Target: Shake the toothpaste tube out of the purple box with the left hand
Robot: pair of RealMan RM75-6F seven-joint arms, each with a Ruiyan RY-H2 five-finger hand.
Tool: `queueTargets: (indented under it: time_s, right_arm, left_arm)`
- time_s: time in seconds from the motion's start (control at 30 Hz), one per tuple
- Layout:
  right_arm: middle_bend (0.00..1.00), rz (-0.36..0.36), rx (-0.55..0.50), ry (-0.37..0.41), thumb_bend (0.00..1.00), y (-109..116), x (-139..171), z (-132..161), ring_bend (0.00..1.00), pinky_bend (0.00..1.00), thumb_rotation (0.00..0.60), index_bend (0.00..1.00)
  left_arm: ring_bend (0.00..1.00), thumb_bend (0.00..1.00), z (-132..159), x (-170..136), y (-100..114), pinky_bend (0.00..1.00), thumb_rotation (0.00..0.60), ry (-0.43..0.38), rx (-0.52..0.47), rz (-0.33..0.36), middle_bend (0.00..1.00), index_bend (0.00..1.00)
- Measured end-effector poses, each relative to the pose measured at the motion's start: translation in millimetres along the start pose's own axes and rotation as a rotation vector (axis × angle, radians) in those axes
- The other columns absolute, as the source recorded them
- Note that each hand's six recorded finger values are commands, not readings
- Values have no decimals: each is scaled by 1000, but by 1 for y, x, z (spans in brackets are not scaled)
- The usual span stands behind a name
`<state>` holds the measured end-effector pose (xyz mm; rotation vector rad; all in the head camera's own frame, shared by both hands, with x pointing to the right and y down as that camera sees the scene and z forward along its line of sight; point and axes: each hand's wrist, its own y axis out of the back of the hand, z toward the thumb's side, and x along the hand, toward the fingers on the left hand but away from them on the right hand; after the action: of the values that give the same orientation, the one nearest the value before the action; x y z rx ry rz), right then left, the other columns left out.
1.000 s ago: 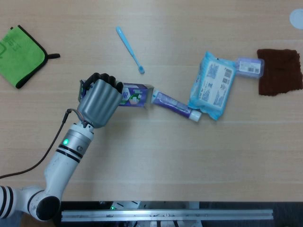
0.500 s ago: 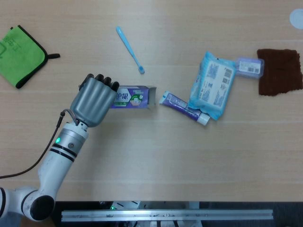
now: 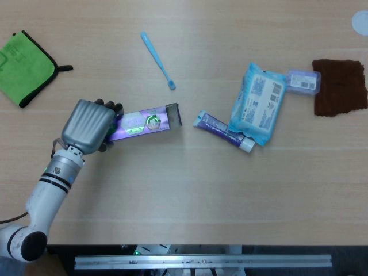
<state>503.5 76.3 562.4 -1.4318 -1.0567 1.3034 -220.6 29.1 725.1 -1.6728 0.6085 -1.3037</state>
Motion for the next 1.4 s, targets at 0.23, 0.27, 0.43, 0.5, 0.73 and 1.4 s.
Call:
queueTargets:
  time_s: [0.23,0.27,0.43,0.5,0.73,1.4]
  right_arm:
    - [396,-1,2,-3,276,0,0,0,375,436,600,393]
    - [396,-1,3,-4,275,1,0,0,375,436,600,393]
    - [396,0,3,-5,275,1,0,-1,375,436,600,393]
    - [396,0,2,-4,275,0,0,-1,375,436,600,393]
    - [396,2,2,-1,276,-1,-2,0,375,436,600,393]
    - [396,6,2,-23,275,-2,4,-4,375,436,600,393]
  left_arm:
    - [307,163,-13,6,-39,531,600,43,1,-92,381,282]
    - [261,163,-14,6,-42,494,600,48,-1,-105,333,241]
    - [132,163,-13,7,-48,374,600,64,-21,-135,190,95]
    - [110,163,-11,6,-44,348,600,63,-31,-127,161,65]
    - [110,163,-14,-1,-21,322,600,78,-66,-54,149,68]
    - [129,163,-95,-115,14,322,600,350,-202,324,210,149]
